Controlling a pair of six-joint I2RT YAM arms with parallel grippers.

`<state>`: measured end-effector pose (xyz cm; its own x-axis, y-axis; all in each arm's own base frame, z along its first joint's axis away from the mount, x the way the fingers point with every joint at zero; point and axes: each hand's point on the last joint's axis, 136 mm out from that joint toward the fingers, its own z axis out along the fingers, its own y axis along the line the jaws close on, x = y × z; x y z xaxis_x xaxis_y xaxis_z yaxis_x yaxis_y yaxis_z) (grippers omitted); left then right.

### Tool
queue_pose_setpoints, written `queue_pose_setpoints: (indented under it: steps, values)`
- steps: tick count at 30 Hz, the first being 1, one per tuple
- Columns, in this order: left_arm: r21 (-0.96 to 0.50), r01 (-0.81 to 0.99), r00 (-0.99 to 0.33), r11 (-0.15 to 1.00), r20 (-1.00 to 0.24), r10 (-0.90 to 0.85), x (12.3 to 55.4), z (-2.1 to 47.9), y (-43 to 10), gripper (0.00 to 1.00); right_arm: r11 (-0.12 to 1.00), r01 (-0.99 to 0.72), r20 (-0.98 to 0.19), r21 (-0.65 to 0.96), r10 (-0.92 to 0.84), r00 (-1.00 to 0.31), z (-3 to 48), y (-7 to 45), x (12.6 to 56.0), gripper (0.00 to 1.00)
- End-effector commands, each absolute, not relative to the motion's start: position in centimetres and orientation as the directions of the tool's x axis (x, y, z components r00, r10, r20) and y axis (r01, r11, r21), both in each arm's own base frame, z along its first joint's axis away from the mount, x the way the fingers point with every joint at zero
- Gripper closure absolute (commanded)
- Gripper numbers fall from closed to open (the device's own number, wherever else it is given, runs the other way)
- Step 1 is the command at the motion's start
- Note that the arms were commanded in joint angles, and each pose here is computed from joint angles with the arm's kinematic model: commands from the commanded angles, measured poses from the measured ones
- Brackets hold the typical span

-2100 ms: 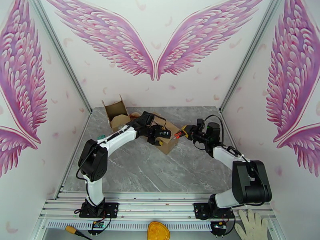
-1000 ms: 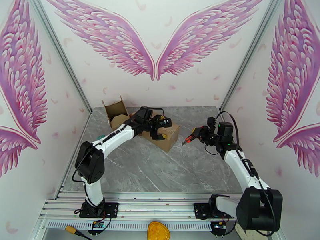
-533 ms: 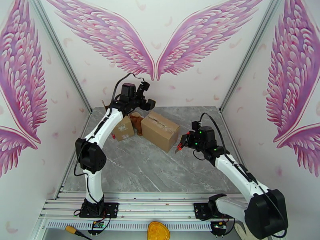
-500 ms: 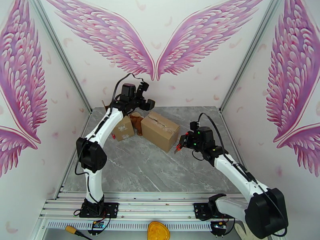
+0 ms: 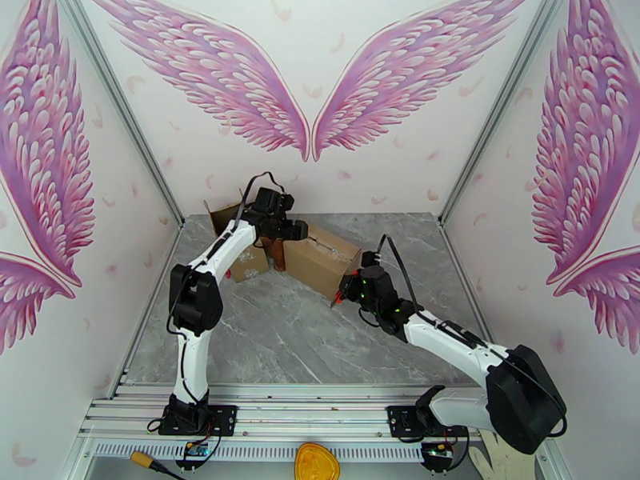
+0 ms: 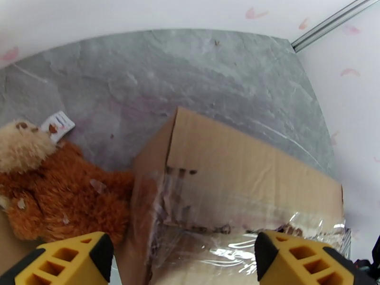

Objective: Unpack the express box

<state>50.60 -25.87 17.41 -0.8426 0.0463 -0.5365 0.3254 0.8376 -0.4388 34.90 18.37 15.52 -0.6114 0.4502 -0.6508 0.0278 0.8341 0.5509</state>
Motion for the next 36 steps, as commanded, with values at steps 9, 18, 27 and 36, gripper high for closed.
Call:
queue_pose_setpoints:
  steps: [9, 18, 27, 36]
  values:
    - [-0.599, 0.397, -0.881, 0.695, -0.461, 0.106, 42.7, 19.2, -29.0, 0.2, 0.8, 0.239, -0.696, 0.551, 0.598, -0.398, 18.5, 10.8, 37.3, 1.0]
    - [-0.57, 0.453, -0.867, 0.686, -0.461, 0.189, 37.6, 19.4, -28.1, 0.17, 0.822, 0.299, -0.702, 0.484, 0.569, -0.429, 19.0, 6.5, 39.0, 1.0]
    - [-0.406, 0.568, -0.731, 0.716, -0.649, 0.211, 42.2, 25.3, -26.6, 0.16, 0.858, 0.347, -0.707, 0.379, 0.51, -0.49, 19.0, 4.2, 34.6, 1.0]
    - [-0.398, 0.604, -0.724, 0.69, -0.636, 0.267, 49.4, 22.1, -29.9, 0.15, 0.816, 0.297, -0.648, 0.497, 0.576, -0.498, 17.8, 10.2, 34.6, 1.0]
